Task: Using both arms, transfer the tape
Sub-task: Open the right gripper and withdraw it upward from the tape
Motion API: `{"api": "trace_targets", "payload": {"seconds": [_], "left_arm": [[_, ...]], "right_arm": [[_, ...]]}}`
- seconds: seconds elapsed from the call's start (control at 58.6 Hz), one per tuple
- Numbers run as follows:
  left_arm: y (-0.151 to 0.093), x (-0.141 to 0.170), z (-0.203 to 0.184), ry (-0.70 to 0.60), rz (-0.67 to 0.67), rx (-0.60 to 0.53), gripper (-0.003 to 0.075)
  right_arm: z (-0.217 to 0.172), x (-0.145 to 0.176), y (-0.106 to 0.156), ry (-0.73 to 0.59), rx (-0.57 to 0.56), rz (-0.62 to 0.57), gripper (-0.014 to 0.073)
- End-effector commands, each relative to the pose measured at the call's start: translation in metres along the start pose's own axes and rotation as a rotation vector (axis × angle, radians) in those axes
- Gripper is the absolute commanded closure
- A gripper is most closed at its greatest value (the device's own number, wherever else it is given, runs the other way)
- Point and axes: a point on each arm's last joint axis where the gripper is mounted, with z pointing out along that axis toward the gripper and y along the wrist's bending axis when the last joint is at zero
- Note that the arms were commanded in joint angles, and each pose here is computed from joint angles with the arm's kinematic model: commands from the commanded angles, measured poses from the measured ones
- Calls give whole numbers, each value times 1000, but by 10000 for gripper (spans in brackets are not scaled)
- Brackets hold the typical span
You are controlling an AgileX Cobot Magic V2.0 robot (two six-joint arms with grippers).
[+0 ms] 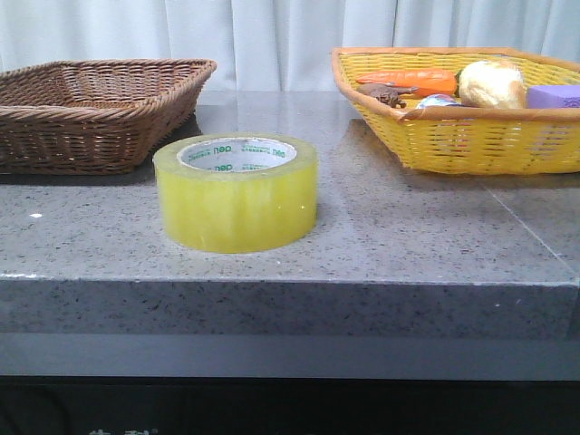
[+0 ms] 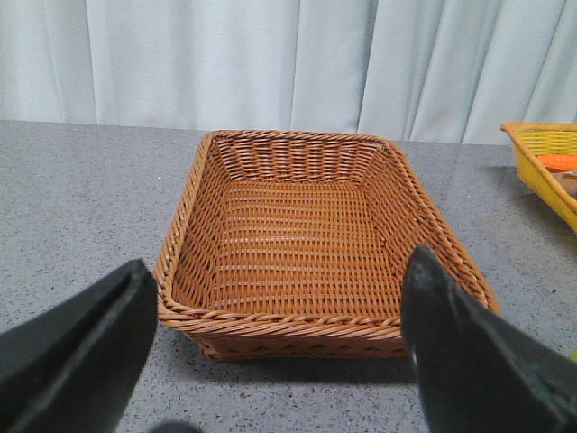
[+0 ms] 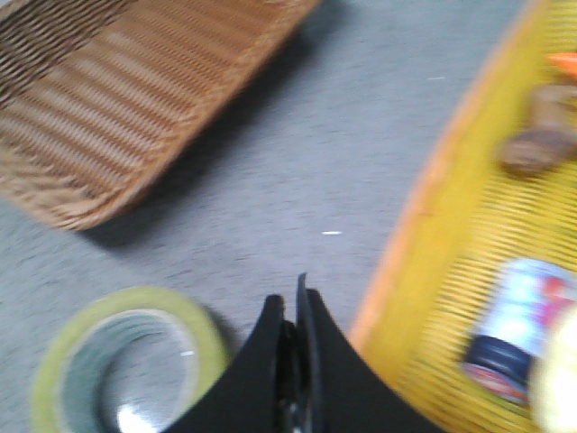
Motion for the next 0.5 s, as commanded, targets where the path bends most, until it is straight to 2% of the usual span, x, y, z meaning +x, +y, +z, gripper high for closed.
{"api": "trace_targets", "payload": {"seconds": [0.0, 0.188, 0.358, 0.478], "left_arm": [[0, -19, -1, -113, -18, 0, 178], [0, -19, -1, -113, -18, 0, 178], [0, -19, -1, -113, -18, 0, 178], [0, -19, -1, -113, -18, 0, 178]], "right_arm": [[-46, -11, -20, -149, 58, 37, 685], [-89, 26, -43, -239, 162, 89, 685], [-117, 78, -36, -327, 134, 130, 685], [-130, 126, -33, -403, 124, 141, 685]]}}
